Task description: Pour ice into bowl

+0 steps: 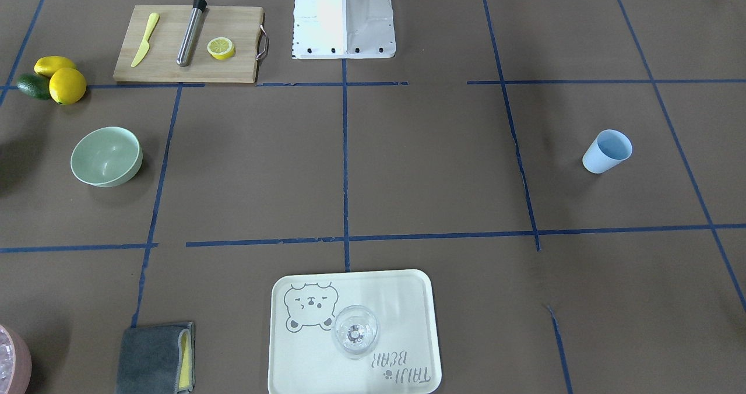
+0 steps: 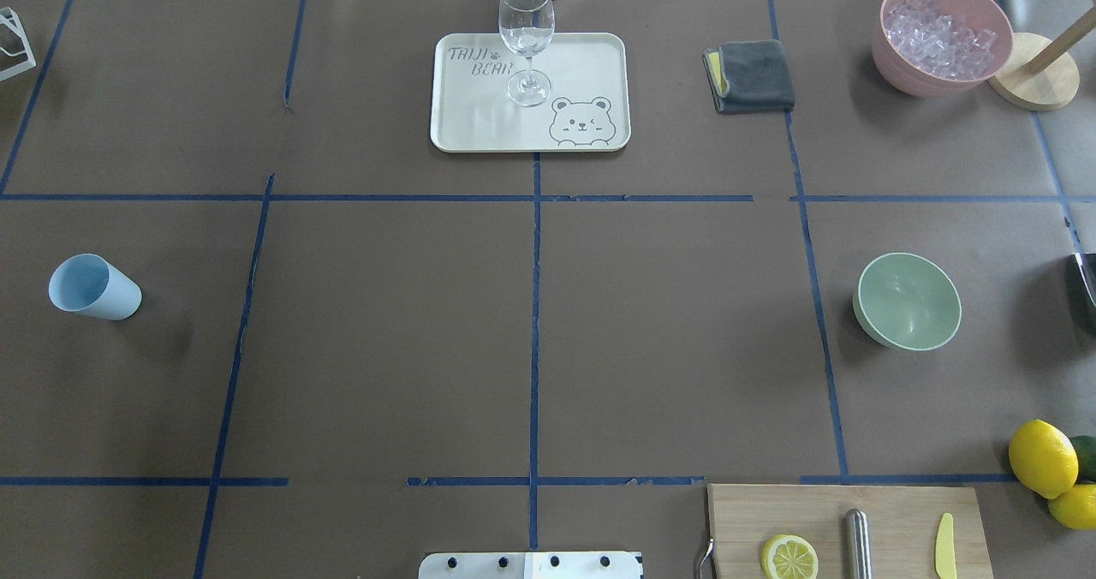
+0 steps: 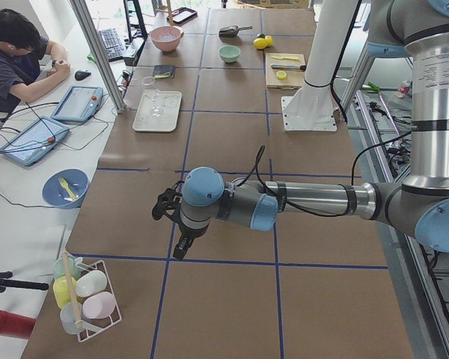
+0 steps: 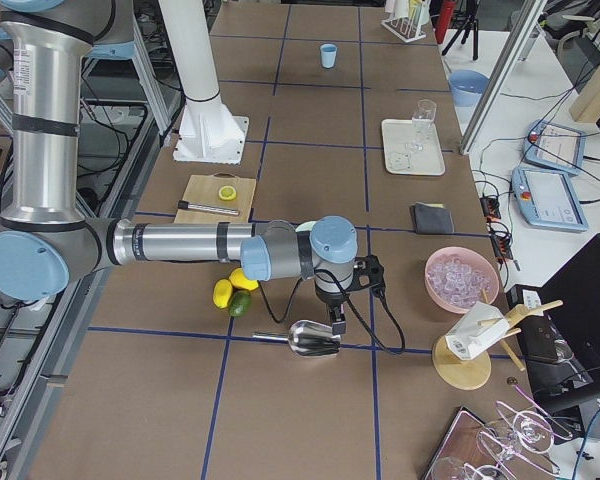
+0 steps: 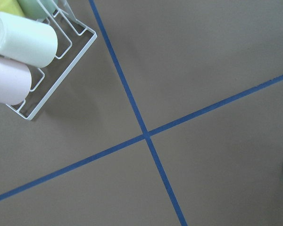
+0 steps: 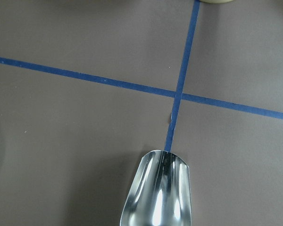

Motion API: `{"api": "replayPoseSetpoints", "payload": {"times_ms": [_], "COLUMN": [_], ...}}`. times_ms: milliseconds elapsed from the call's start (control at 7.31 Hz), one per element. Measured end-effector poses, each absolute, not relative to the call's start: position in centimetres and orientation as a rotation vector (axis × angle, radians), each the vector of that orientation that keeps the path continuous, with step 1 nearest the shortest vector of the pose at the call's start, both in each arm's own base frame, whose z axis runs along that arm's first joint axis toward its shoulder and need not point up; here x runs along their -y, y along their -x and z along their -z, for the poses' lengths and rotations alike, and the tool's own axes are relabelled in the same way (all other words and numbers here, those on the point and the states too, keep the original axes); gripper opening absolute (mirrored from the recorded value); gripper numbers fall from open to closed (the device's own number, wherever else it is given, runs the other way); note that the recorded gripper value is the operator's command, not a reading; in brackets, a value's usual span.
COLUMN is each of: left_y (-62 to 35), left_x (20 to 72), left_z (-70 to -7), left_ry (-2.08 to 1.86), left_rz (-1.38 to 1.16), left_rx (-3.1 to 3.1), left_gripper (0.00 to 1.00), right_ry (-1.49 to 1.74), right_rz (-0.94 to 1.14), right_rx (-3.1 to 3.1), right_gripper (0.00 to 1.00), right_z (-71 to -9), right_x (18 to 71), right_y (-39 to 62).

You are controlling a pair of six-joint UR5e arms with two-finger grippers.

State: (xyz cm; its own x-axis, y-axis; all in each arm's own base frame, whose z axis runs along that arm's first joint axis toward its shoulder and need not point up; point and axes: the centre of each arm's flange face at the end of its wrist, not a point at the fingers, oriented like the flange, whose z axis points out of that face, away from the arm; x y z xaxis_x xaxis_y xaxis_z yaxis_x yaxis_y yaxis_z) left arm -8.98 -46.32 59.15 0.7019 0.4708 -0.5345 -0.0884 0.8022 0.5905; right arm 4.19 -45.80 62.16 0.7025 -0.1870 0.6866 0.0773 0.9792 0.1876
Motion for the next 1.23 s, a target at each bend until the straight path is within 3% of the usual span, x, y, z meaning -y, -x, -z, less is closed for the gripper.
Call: {"api": "replayPoseSetpoints", "payload": {"times_ms": [547,1231], "left_y": [7.1,7.0], "left_x": [46.4,46.4], "left_z": [-60.7,-64.0], "left_ry": [-0.628,-0.303], "left_rz": [-0.378,-0.299], "left_rx": [-0.686,-0.668], "left_gripper": [1.0,1.0], "right_ry": [-0.163,-0.245], "right_rz": [0.146,0.178], "right_rx": [0.79,0.831], "right_gripper": [1.0,1.0], "right_z": [-61.3,-56.3], "right_x": [46.0,46.4], "right_y": [-4.1,0.6]}}
